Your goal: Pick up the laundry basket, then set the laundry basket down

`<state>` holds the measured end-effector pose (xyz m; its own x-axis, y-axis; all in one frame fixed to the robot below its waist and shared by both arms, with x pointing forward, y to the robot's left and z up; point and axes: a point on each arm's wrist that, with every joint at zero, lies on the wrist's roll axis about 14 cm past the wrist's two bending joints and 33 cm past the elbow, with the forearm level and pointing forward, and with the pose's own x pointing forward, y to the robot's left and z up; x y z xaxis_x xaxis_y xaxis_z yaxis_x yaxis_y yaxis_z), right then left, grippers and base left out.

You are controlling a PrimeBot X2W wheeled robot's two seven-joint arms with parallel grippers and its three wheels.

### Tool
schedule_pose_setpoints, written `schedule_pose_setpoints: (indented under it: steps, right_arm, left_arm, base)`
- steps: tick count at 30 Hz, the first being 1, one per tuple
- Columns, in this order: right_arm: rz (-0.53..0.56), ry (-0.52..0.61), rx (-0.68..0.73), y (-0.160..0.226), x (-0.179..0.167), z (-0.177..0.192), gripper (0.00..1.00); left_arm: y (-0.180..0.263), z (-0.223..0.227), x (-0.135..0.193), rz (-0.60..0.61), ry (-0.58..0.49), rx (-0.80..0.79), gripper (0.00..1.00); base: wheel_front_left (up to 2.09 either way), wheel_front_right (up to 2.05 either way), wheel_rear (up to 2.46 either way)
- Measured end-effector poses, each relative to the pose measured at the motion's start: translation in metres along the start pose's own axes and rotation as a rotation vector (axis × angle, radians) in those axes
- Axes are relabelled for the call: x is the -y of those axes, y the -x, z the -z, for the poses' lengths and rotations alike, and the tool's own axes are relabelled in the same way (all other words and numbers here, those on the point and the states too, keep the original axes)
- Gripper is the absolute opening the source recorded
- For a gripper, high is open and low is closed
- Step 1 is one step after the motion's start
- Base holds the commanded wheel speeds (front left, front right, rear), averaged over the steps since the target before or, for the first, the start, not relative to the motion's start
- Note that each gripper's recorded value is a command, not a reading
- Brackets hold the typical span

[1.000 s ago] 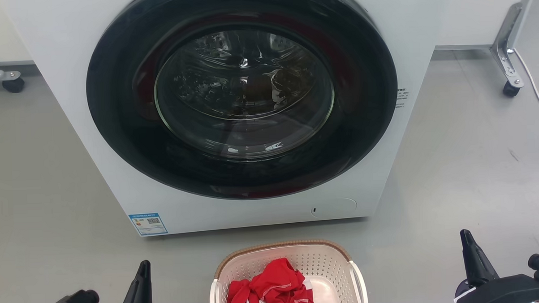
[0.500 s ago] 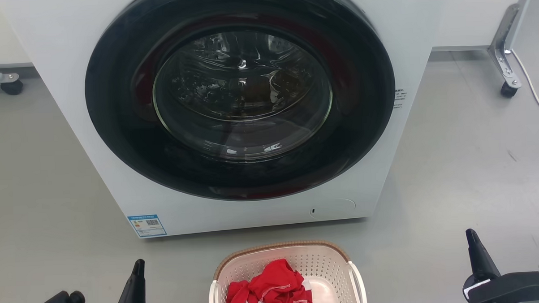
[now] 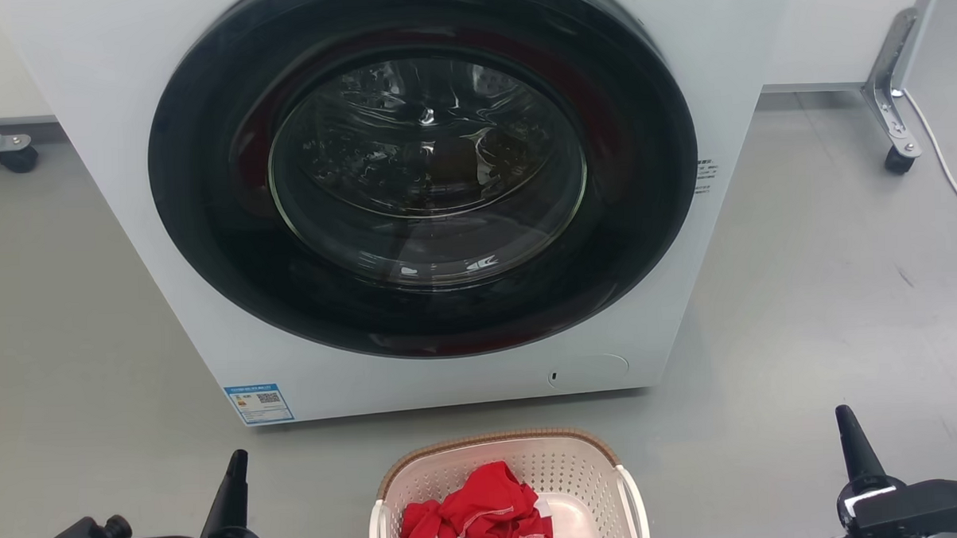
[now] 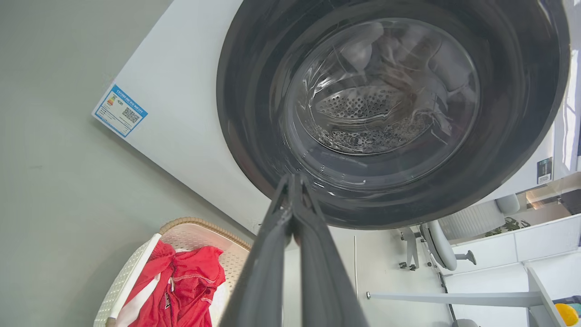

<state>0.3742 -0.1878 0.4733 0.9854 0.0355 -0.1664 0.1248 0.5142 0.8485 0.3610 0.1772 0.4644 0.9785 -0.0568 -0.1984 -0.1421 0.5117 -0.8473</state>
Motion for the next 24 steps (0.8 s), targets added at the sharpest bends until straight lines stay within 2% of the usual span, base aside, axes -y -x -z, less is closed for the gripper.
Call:
schedule_pose_setpoints:
  steps: [24]
  right_arm:
    - [-0.026,-0.352,0.038,-0.003,0.002,-0.011,0.00]
  left_arm:
    - [-0.008,-0.012,0.002,0.045,0.343,0.035,0.00]
  base:
    - [0.00,0.00,0.00]
